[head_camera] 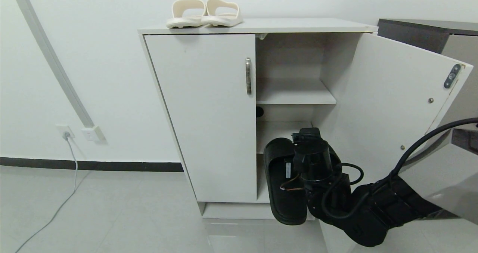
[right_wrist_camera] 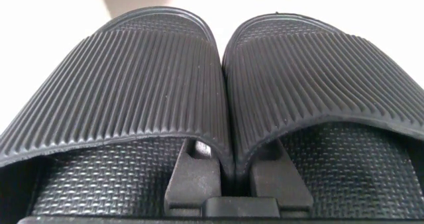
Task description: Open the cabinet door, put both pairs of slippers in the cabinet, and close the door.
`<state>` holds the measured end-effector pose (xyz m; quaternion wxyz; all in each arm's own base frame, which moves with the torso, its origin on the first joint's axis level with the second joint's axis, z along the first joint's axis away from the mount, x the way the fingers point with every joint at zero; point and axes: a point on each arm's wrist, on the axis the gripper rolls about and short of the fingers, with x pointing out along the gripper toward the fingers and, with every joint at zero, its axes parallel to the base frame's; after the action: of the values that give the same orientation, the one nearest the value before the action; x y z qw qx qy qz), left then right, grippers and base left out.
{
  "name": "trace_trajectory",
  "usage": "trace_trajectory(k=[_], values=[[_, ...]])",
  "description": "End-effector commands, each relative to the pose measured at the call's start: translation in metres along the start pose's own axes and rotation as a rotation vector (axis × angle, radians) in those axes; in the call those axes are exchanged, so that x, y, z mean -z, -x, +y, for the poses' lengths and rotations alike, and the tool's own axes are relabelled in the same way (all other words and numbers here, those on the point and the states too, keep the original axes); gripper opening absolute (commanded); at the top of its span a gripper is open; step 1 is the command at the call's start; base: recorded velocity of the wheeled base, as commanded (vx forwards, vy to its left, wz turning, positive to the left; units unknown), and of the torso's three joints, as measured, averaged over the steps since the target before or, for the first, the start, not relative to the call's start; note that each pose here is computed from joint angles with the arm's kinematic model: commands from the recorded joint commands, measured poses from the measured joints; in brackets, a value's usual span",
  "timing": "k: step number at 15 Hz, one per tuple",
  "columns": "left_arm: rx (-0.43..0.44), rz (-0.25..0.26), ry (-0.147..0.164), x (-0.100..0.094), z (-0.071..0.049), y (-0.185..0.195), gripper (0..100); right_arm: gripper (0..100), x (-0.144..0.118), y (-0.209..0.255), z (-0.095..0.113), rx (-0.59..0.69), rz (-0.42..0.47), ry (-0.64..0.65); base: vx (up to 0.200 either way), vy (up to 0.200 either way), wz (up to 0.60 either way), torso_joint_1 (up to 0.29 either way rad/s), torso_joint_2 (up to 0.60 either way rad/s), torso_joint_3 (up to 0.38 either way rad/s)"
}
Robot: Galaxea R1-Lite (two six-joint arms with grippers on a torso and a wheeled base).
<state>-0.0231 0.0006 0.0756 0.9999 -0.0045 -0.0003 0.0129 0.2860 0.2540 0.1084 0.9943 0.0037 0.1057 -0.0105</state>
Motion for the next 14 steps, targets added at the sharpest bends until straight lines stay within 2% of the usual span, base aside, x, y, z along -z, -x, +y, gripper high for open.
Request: trace_trajectory(k=[1, 7, 14], values=[[0.0, 0.002, 0.0, 0.0, 0.0, 0.0, 0, 0, 0.0, -0.005, -0.007, 0.023, 0.003, 0.0, 0.0, 0.0, 0.0, 0.0, 0.0, 0.0], [-0.002, 0.002, 0.006, 0.0, 0.0, 0.0, 0, 0, 0.001, -0.02, -0.022, 0.076, 0.012, 0.0, 0.0, 0.0, 0.0, 0.0, 0.0, 0.0], [-0.002, 0.002, 0.009, 0.0, 0.0, 0.0, 0, 0, -0.003, -0.023, -0.029, 0.093, 0.007, -0.008, 0.0, 0.0, 0.0, 0.0, 0.0, 0.0]])
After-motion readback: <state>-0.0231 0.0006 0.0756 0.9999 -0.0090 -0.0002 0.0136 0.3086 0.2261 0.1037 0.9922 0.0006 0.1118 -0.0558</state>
